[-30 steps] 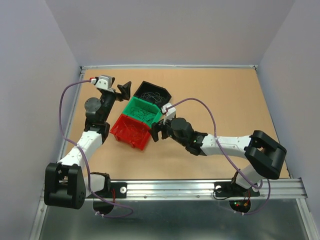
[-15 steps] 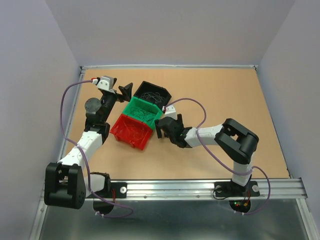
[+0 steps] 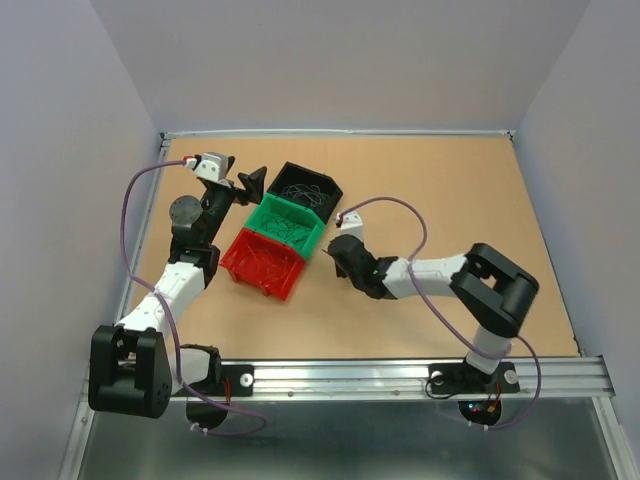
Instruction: Untangle the cables
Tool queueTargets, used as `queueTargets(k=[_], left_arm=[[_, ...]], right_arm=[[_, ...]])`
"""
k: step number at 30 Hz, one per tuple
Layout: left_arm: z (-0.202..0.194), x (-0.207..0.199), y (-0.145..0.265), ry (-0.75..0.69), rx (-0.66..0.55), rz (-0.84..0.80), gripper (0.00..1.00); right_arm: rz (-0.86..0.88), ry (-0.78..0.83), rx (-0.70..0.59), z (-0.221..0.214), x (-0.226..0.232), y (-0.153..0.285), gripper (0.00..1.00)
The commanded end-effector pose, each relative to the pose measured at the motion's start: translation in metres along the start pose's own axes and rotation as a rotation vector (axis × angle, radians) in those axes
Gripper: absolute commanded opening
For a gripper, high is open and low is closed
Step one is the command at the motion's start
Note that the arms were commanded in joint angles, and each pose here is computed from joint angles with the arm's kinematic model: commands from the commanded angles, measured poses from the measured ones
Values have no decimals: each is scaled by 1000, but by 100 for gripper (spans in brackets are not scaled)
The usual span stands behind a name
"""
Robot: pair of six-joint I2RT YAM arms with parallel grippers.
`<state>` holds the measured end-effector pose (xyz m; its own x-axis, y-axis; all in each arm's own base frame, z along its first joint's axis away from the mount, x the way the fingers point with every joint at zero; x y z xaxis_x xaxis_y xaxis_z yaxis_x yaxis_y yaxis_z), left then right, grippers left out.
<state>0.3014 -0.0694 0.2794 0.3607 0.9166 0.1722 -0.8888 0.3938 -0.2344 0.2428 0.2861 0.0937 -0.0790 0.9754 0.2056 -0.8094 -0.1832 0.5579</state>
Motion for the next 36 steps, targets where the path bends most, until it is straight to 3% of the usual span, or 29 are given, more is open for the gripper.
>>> queueTargets(k=[1,6,10,19,24,26,27,28,31,36], left_arm=[[13,2,0,-41,-81,-1,90],[14,3,1,-45,-85,3,90],[15,3,1,-47,-86,6,90],[16,3,1,-51,-90,10,90],[14,3,0,-48,-86,6,90],[15,4,0,-50,-87,14,90],[14,4,0,-51,-85,15,90],[14,4,1,-52,-84,20,90],[16,6,2,-51,-87,39,90],[16,6,2,-51,-88,45,90]], right_arm=[[209,-61,-68,13,-7,35,0],[630,-81,-152,34,1,84,1],[819,-9,-122,42,18,95,0],[976,15,-205,88,76,87,1],[1042,63,-160,80,112,66,1],[1054,84,-128,77,127,54,10],[1044,93,-106,73,130,48,21],[1029,97,-92,72,134,43,46],[953,107,-78,69,136,33,69],[936,92,-160,82,117,64,73]])
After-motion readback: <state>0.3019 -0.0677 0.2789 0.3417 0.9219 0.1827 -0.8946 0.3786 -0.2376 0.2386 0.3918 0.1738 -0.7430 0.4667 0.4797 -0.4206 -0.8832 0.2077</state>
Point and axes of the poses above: each gripper's point midway between its finger pads, its own y axis back along the fingers, its own x axis along the line the jaws close on, z = x × y, the point moved 10 cm from there along y, back along the fingers, and after that the axes turned 13 degrees about -y, right-handed, at the moved point
